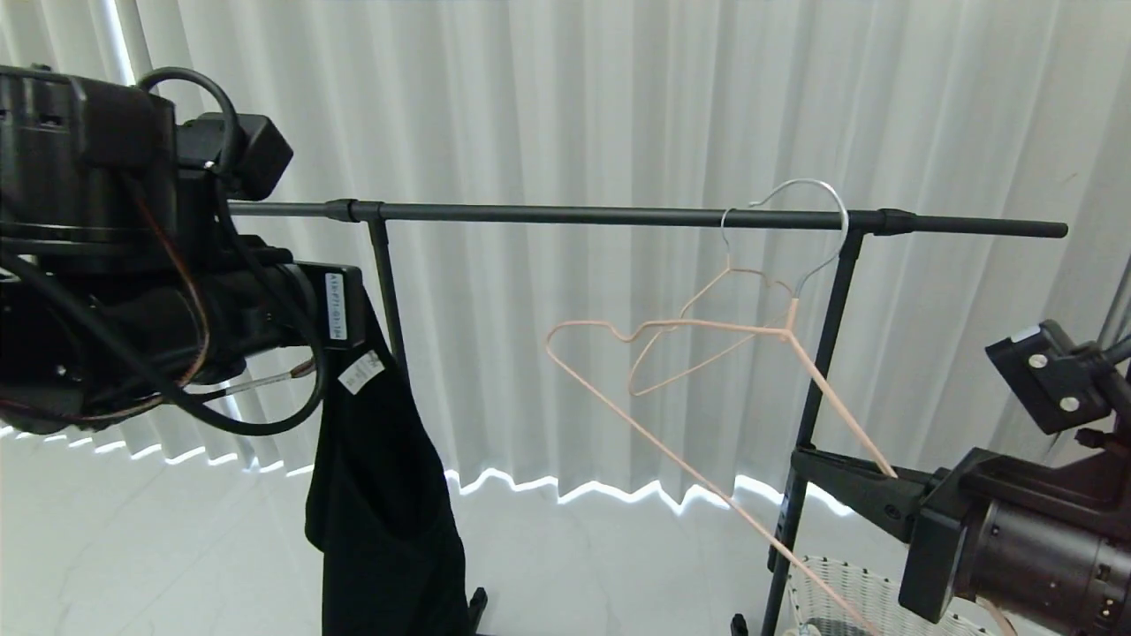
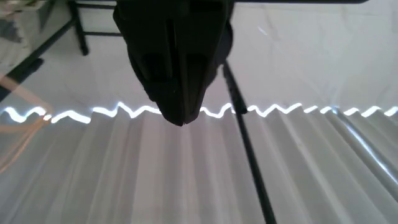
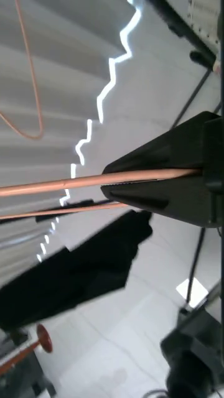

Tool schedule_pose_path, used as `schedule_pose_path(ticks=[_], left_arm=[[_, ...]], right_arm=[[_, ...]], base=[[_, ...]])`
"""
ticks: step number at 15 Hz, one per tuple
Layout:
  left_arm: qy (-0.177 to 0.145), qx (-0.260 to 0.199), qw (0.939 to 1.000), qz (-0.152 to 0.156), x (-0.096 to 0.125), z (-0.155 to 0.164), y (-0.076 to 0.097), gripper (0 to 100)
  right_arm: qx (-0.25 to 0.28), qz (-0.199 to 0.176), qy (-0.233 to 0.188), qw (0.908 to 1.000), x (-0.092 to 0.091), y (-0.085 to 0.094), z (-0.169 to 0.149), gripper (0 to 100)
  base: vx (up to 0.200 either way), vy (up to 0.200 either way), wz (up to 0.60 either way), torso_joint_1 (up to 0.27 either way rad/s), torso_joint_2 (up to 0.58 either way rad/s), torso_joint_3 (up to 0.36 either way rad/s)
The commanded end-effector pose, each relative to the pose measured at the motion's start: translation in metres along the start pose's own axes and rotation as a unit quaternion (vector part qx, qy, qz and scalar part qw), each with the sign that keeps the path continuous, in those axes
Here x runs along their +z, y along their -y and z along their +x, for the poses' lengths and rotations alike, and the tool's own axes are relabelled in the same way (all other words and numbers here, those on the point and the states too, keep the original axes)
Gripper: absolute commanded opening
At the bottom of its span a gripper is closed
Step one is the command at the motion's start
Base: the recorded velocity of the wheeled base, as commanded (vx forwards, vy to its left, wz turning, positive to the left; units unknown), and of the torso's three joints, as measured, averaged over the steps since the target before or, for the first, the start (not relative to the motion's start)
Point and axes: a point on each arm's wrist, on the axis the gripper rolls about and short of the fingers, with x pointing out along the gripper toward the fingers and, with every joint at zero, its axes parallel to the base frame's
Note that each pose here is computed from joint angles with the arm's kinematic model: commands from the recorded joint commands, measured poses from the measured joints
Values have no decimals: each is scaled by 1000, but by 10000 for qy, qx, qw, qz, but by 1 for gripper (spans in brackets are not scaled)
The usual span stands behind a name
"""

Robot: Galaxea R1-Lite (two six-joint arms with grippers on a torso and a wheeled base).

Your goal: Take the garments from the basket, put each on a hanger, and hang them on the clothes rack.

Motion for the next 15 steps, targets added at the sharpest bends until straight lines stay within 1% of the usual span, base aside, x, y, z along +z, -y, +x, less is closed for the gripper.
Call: schedule_pose_path(ticks=[1, 3, 4, 5, 6, 7, 9, 10, 13, 15], left_arm=[[-290, -101, 9995, -120, 1, 27, 17, 0], [-426, -92, 9990, -68, -2, 36, 21, 0], [-524, -107, 9986, -14, -4, 35, 22, 0], [-637, -128, 9979, 38, -6, 34, 23, 0], [-900, -125, 9958, 142, -10, 34, 23, 0], [-965, -114, 9951, 164, -11, 38, 24, 0], [-950, -121, 9953, 161, -9, 38, 25, 0], [-1020, -130, 9945, 195, -11, 38, 25, 0], [-1098, -63, 9938, 186, -13, 42, 23, 0], [-1112, -123, 9935, 223, -13, 39, 26, 0]], right_arm=[[304, 9, -201, 9993, -6, -14, 5, 0], [598, 20, -272, 9978, -10, -25, 0, 0], [717, 20, -277, 9970, -9, -30, -1, 0], [754, 29, -269, 9968, -8, -31, -1, 0], [875, 34, -297, 9957, -7, -33, 0, 0], [966, 35, -338, 9947, -7, -33, 0, 0], [1026, 29, -389, 9940, -8, -33, 0, 0], [1016, 29, -393, 9940, -8, -33, 1, 0], [1059, 56, -390, 9936, -7, -33, 0, 0], [1278, 58, -479, 9906, -7, -35, 2, 0]], base=[[0, 0, 0, 0, 0, 0], [0, 0, 0, 0, 0, 0], [0, 0, 0, 0, 0, 0], [0, 0, 0, 0, 0, 0], [0, 0, 0, 0, 0, 0], [0, 0, 0, 0, 0, 0], [0, 0, 0, 0, 0, 0], [0, 0, 0, 0, 0, 0], [0, 0, 0, 0, 0, 0], [0, 0, 0, 0, 0, 0]])
